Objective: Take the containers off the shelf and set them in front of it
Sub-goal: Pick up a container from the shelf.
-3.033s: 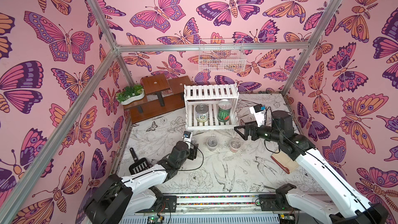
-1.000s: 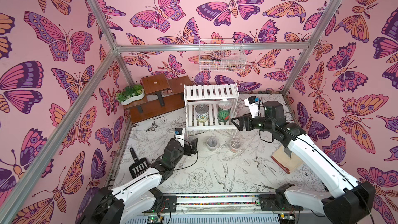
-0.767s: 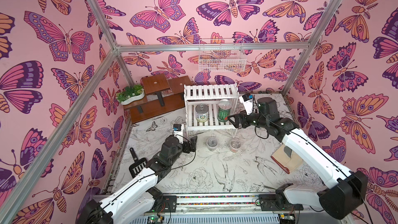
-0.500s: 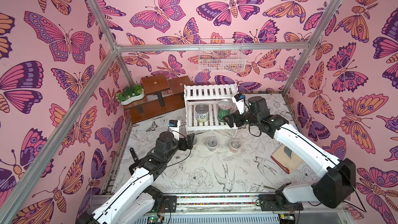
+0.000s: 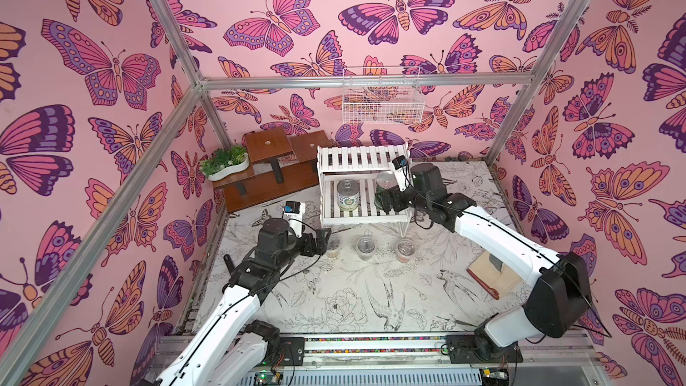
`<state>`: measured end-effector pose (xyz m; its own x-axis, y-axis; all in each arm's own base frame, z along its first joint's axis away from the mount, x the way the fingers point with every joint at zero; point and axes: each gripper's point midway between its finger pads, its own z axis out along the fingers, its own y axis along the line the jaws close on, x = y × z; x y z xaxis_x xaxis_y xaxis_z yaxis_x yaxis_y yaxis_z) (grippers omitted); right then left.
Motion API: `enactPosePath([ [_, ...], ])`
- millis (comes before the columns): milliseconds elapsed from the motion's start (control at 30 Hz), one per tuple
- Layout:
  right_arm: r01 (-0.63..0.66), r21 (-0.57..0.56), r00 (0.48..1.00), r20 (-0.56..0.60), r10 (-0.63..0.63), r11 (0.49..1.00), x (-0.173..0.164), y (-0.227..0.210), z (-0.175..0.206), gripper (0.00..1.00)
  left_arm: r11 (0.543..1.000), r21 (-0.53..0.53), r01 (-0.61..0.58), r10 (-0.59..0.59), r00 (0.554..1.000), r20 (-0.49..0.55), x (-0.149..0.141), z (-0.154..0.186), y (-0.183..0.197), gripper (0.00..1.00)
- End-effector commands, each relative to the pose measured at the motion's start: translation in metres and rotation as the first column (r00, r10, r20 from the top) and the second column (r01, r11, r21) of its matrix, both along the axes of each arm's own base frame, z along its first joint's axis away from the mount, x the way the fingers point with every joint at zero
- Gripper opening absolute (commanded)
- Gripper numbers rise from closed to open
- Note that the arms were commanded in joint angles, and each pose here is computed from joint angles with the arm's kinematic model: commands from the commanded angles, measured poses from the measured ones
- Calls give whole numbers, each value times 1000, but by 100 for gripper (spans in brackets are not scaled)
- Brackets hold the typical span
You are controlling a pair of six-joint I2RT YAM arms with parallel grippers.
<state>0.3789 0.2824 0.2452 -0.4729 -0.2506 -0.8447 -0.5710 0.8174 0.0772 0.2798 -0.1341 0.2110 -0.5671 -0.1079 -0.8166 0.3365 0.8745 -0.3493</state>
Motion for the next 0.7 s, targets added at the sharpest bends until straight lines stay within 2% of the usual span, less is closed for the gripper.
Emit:
enactPosePath([
  [0,54,15,996,76,-55,998,14,3,19,99,999,2,32,-32,999,-16,-3,-1,-1,100],
  [67,72,-9,995,68,-71,997,21,6,6,99,1000,-1,31,-31,999,-16,-2,0,0,100],
  [500,134,-27,985,110,-130,991,38,8,-4,100,1000,-13,17,-17,1000,-18,0,1,9,100],
  [567,129,-28,986,107,-125,991,39,10,-6,96,1000,-15,17,-17,1000,-19,0,0,9,100],
  [667,105,-26,990,99,-102,994,37,14,-8,83,1000,-15,19,-19,1000,-22,1,0,9,100],
])
